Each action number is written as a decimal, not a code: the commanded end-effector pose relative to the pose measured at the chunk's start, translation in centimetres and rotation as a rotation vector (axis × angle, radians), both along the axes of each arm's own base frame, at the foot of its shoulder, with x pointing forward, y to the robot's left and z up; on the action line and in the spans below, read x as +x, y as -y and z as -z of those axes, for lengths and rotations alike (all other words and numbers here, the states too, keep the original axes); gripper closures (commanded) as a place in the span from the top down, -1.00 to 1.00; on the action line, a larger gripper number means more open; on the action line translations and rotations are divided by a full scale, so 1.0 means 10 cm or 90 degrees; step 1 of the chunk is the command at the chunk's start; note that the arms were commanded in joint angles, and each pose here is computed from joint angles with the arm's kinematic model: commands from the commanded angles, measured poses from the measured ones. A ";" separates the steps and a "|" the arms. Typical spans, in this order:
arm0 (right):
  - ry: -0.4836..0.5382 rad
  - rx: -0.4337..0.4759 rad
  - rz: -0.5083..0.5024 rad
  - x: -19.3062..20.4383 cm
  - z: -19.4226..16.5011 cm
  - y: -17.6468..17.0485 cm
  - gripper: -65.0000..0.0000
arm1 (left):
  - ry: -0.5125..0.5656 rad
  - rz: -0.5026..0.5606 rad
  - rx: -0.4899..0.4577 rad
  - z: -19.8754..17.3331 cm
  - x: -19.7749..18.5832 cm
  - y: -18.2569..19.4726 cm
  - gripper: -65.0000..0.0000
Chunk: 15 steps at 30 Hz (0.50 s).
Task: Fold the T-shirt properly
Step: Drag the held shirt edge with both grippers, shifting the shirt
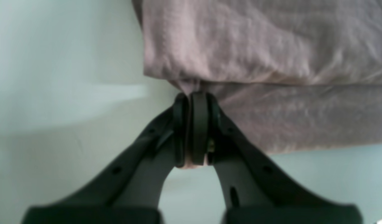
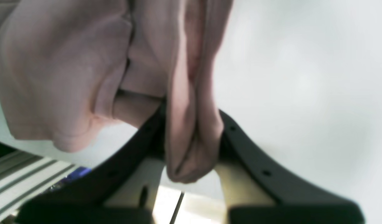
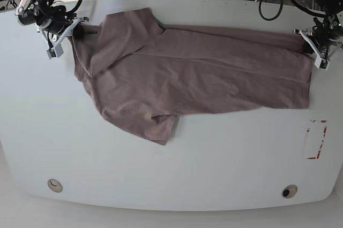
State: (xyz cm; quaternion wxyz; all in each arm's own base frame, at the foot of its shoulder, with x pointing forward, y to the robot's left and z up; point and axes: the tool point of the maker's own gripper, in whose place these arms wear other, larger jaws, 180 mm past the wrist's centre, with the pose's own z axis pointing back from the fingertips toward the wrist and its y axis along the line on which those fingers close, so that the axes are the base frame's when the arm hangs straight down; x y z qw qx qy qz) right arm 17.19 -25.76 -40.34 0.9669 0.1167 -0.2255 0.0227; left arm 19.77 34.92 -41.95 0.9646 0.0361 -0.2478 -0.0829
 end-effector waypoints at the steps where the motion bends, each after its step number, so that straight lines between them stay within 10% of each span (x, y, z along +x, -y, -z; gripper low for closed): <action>1: -0.004 -0.034 -0.011 -0.10 -0.07 0.10 -0.83 | -0.036 -0.010 0.045 -0.05 -0.16 -0.18 -0.95; 6: -0.022 -0.042 0.016 -0.27 -0.05 0.22 -0.73 | -0.052 -0.005 0.056 -0.06 -0.31 -0.19 -0.94; 15: 0.049 -0.016 0.060 -0.28 -0.33 0.28 0.58 | -0.091 -0.004 0.065 -0.02 -0.47 -0.20 -0.28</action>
